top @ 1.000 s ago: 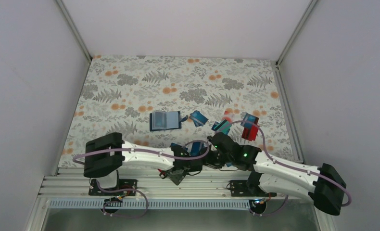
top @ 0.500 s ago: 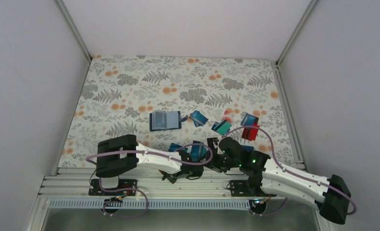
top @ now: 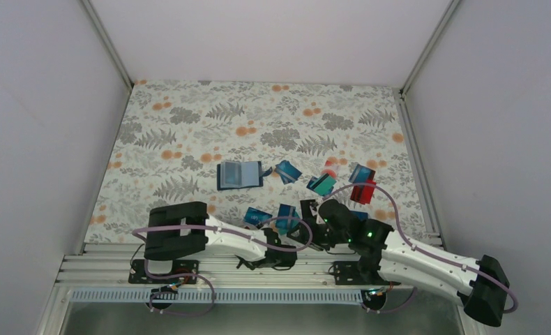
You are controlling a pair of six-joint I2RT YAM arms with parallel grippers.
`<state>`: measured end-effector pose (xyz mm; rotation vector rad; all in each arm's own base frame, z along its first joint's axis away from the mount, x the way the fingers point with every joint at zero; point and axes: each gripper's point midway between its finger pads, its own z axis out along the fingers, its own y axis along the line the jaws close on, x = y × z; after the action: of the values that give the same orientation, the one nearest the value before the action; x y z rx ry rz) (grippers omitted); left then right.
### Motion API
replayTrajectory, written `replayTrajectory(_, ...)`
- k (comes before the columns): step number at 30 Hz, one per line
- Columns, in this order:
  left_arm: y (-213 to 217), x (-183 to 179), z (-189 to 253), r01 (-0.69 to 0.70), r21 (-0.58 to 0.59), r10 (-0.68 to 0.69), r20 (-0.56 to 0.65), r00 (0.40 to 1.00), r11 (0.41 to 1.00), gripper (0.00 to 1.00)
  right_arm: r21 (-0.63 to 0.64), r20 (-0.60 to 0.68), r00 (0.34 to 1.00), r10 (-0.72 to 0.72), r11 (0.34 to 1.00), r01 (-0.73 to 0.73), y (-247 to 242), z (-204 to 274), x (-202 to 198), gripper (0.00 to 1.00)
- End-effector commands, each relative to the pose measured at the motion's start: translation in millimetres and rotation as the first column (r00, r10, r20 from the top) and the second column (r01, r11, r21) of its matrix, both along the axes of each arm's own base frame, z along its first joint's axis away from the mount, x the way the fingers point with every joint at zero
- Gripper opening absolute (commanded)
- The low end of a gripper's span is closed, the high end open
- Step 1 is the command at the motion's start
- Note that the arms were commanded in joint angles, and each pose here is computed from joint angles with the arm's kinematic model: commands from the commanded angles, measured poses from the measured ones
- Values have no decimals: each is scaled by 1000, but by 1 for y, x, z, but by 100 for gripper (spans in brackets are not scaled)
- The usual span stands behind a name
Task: Put the credit cards into the card holder
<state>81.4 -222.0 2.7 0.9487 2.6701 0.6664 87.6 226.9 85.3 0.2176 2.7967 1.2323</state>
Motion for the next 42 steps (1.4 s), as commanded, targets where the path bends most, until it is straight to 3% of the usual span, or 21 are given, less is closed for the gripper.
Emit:
replayTrajectory(1, 19, -4, -22, -15, 54, 16, -15, 1000, 998, 35, -16, -7, 999, -34, 999, 34, -6, -3, 2, 47)
replayTrajectory(7, 5, -3, -12, 16, 25, -15, -8, 1000, 1000, 21, -17, -7, 999, -39, 999, 39, -7, -3, 3, 47)
replayTrajectory(21, -27, -6, 31, 63, -47, -62, 14, 998, 997, 3, -20, -7, 999, -46, 999, 46, -4, -1, 7, 47)
replayTrajectory(27, -36, -2, 48, 60, -79, -58, 32, 998, 995, 2, -29, 0, 999, -47, 998, 47, -1, 0, 10, 47)
replayTrajectory(32, -48, 11, 68, 29, -179, -26, 23, 999, 983, 2, -33, 30, 998, -51, 998, 52, 3, 7, 20, 47)
replayTrajectory(37, -62, 37, 93, -39, -383, 29, -33, 999, 923, 2, -5, 69, 997, -47, 999, 48, 7, 17, 39, 47)
replayTrajectory(42, -66, 84, 125, -120, -617, 77, -96, 992, 777, 2, -13, 109, 994, -7, 1000, 9, 14, 28, 66, 46)
